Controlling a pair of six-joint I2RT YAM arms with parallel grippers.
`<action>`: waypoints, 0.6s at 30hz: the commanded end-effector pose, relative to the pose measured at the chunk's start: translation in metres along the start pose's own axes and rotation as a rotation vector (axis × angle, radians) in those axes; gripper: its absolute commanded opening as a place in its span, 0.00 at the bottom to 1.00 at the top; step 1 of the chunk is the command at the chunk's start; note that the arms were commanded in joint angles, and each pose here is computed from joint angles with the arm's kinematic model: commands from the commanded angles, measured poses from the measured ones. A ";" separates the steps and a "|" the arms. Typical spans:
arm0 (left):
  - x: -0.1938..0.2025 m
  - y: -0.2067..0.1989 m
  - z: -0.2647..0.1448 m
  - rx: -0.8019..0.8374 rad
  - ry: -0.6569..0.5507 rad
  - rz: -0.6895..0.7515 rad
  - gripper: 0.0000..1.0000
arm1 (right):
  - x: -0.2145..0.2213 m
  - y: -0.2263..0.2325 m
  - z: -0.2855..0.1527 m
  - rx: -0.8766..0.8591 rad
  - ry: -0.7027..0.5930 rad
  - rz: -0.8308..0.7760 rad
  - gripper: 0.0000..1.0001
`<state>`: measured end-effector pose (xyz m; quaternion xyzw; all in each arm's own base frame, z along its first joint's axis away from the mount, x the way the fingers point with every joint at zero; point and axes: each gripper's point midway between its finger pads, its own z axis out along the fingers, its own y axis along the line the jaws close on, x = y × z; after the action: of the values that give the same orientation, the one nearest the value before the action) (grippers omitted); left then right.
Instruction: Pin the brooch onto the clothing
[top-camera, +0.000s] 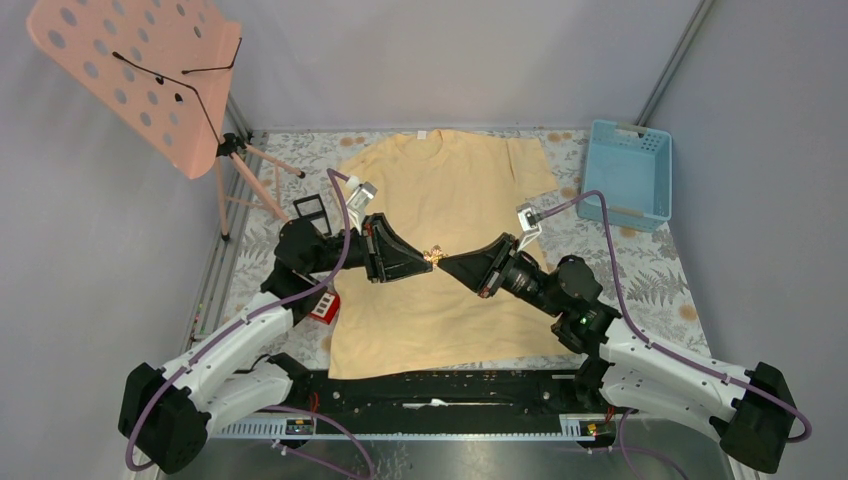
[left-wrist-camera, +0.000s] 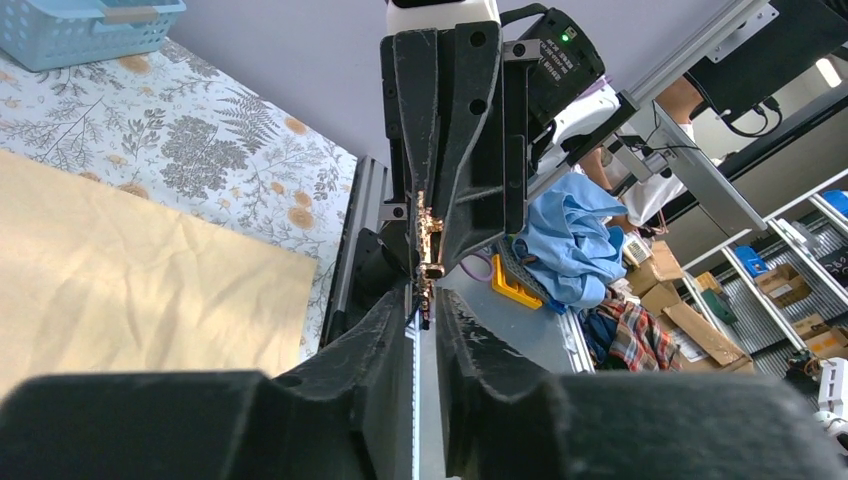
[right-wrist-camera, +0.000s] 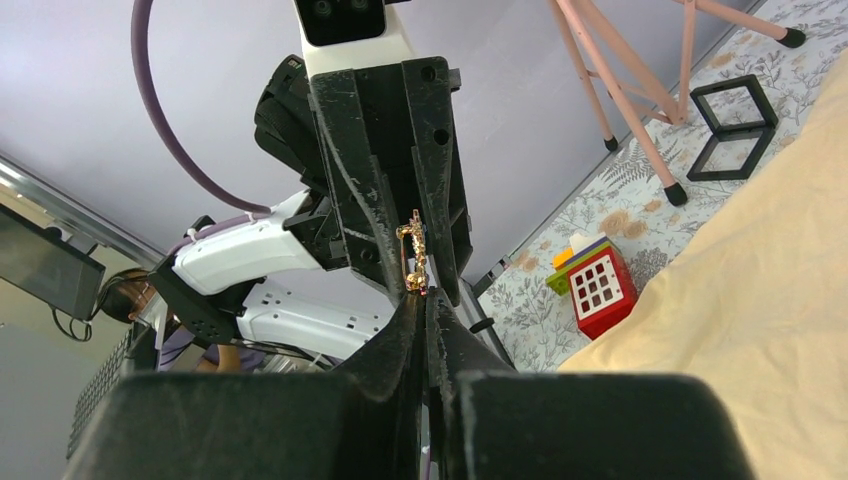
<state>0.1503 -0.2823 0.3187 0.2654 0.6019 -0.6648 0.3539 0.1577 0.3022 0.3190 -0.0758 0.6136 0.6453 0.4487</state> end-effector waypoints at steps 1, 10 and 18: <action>-0.011 -0.009 0.003 0.029 -0.023 0.051 0.18 | -0.023 0.030 0.006 -0.081 -0.066 -0.040 0.00; -0.011 -0.009 0.003 0.028 -0.027 0.051 0.14 | -0.018 0.024 0.006 -0.066 -0.054 -0.037 0.00; -0.011 -0.009 0.003 0.028 -0.029 0.058 0.00 | -0.013 0.020 0.006 -0.053 -0.036 -0.042 0.00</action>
<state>0.1499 -0.2831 0.3181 0.2634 0.6036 -0.6667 0.3490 0.1591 0.3043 0.3166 -0.0813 0.6167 0.6387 0.4530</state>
